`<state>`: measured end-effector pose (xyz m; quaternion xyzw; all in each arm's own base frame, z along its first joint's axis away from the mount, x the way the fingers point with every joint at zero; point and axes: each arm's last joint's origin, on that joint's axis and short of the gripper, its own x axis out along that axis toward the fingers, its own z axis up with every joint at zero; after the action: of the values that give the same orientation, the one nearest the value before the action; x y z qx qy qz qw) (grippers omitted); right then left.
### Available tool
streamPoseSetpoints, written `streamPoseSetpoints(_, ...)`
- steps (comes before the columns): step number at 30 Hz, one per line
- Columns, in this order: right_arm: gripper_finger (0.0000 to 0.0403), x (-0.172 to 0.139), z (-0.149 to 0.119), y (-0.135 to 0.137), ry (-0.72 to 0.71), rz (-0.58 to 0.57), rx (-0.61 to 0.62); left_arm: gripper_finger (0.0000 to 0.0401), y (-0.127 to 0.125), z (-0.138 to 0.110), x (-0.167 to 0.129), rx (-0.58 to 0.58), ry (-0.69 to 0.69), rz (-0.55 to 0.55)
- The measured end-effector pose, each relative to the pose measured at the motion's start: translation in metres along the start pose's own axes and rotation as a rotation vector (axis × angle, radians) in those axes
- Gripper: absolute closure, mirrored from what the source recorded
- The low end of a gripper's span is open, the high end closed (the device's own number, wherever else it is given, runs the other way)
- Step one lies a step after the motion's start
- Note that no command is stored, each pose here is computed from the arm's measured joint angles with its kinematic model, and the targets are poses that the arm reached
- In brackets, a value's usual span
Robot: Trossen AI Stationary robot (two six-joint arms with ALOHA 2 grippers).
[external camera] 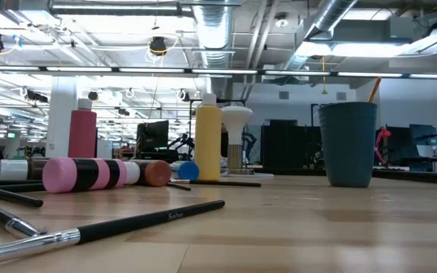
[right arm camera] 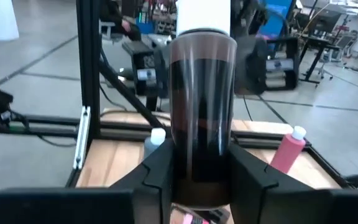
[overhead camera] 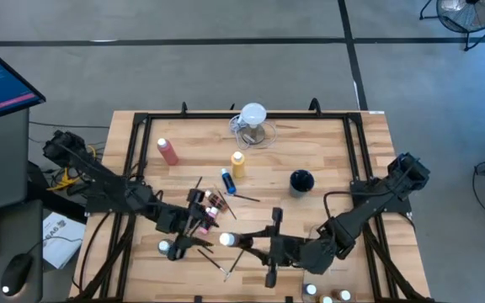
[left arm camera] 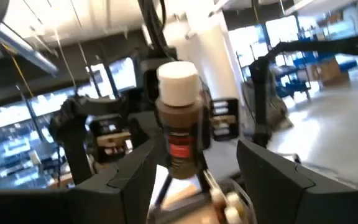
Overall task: Pick & Place Paint Supplies
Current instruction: Put the small dark green paint bottle into the transparent bin
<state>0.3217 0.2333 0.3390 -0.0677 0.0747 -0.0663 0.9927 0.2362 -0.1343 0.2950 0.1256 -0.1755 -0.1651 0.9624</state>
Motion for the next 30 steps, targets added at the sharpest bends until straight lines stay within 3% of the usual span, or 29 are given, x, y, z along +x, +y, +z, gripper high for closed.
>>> streamPoseSetpoints(6,0.0303,0.006,0.003,-0.004,-0.027,0.01,0.019,0.0192,0.009,-0.012,0.009,-0.028,-0.075,0.061)
streamPoseSetpoints(13,0.0303,0.013,0.002,-0.012,-0.022,-0.015,0.022,0.0192,0.014,-0.013,0.01,-0.055,-0.104,0.02)
streamPoseSetpoints(30,0.0303,0.035,0.002,-0.037,-0.019,-0.021,0.04,0.0192,0.025,-0.014,0.01,-0.079,-0.113,0.065)
